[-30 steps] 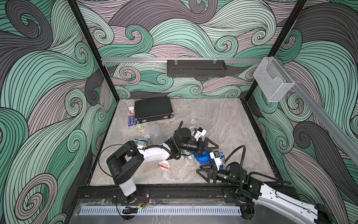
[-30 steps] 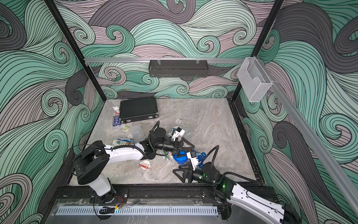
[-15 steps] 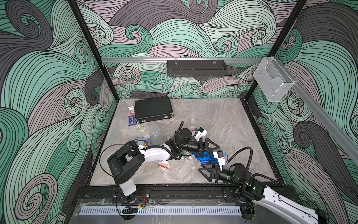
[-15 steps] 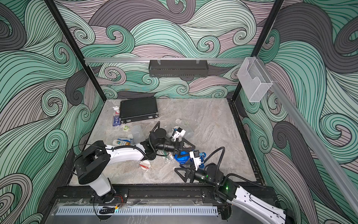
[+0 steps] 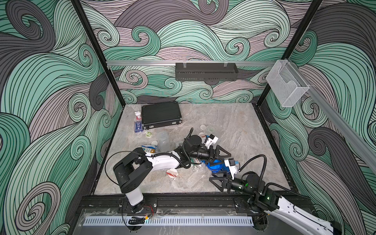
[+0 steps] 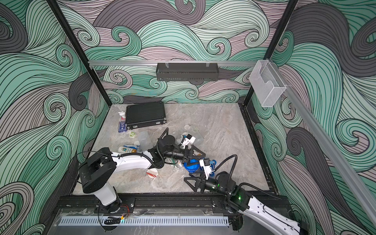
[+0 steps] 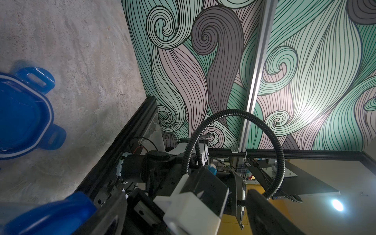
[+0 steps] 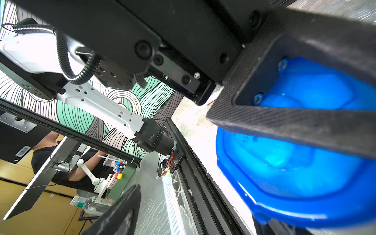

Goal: Take out toiletry kits
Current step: Unfasten the latch on the container.

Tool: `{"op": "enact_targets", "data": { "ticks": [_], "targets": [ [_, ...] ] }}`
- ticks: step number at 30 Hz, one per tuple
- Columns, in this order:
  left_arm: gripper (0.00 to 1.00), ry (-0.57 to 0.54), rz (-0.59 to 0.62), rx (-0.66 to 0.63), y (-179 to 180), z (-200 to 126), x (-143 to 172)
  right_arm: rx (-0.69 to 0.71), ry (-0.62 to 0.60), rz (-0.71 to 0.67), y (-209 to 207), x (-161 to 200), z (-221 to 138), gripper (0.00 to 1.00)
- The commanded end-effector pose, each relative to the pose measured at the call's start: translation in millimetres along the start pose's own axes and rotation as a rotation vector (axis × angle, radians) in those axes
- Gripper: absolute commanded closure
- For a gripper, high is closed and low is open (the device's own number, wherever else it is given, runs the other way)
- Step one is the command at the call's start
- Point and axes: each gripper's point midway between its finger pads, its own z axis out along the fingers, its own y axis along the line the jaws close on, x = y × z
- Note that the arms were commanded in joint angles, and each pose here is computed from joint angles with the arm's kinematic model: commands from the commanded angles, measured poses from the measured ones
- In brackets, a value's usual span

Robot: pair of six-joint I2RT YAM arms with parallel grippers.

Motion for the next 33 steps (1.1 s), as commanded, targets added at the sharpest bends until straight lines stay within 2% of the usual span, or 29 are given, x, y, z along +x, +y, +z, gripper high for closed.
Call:
{"op": "enact_targets", "data": {
  "ticks": [1,14,27,33],
  "targets": [
    [0.08,0.082,-0.322,-0.424,157.0,-13.2,54.0,-0.243,-0.129,-0.129,50.7,-25.8,-9.0,0.17],
    [0.08,0.085,-0.323,-0.439,164.8,-11.5,59.0,-0.299,-0.175,-0.171,64.1,-33.3,-16.9,0.15],
    [0.08,0.092,-0.320,-0.435,163.5,-6.4,60.9,-0.316,-0.144,-0.183,66.3,-27.3,-16.7,0.14],
    [0.08,0.102,-0.270,-0.431,140.6,-3.1,52.2,-0.267,-0.007,-0.176,51.2,-1.1,-10.9,0.08]
  ]
}}
